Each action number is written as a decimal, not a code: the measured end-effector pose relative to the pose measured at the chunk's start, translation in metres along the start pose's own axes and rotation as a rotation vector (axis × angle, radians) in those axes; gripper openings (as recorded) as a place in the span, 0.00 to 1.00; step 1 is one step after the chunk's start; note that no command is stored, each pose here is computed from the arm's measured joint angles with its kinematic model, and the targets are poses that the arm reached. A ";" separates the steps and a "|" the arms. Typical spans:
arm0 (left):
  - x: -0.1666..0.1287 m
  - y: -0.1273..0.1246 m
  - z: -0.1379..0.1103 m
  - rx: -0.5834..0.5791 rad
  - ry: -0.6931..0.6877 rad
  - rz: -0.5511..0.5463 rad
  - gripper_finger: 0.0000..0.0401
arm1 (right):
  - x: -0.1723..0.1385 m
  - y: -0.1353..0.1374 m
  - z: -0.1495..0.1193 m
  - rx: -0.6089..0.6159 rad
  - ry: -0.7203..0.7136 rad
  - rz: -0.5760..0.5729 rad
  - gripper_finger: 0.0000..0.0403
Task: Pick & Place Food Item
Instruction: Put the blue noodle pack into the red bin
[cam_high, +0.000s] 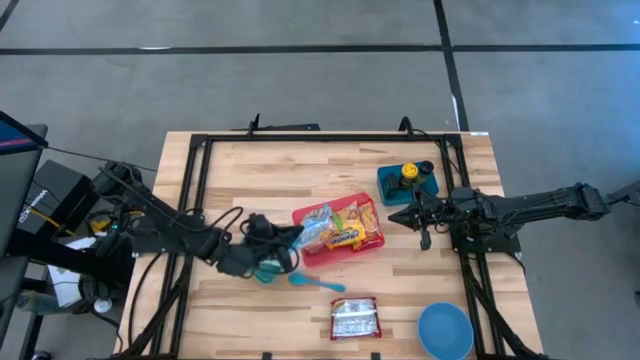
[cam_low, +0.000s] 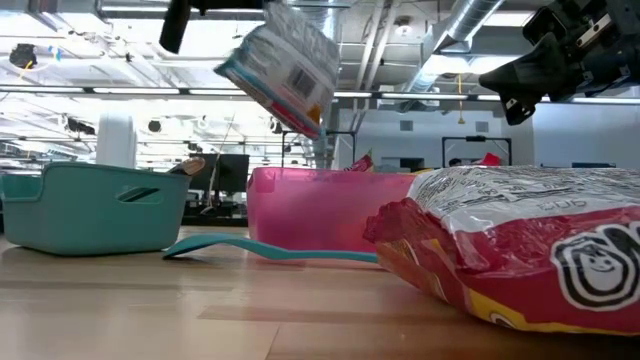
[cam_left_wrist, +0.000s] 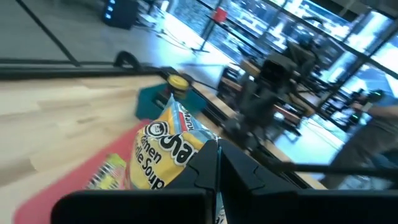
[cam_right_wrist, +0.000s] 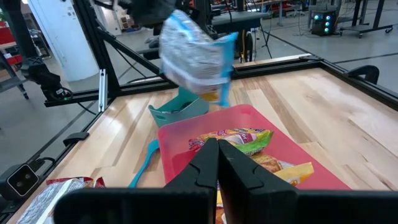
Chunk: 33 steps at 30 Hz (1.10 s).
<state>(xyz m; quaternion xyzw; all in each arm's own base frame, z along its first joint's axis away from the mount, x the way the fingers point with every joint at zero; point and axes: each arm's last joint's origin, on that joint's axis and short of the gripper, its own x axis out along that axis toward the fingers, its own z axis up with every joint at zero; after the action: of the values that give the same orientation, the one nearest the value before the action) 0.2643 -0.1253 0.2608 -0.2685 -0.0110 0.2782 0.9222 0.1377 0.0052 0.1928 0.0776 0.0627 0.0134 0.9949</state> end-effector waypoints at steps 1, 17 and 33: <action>0.003 0.002 0.001 -0.001 -0.007 0.012 0.00 | 0.000 0.000 0.000 0.000 0.000 0.000 0.00; 0.023 0.013 -0.008 0.020 -0.119 0.181 0.00 | 0.000 0.000 0.000 0.000 0.000 0.000 0.00; 0.038 0.021 -0.031 0.095 -0.150 0.270 0.00 | 0.000 0.000 0.000 0.000 0.000 0.000 0.00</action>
<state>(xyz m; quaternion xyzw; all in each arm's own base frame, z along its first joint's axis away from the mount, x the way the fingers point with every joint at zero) 0.2908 -0.1059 0.2193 -0.2020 -0.0302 0.4189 0.8847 0.1377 0.0052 0.1928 0.0776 0.0627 0.0134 0.9949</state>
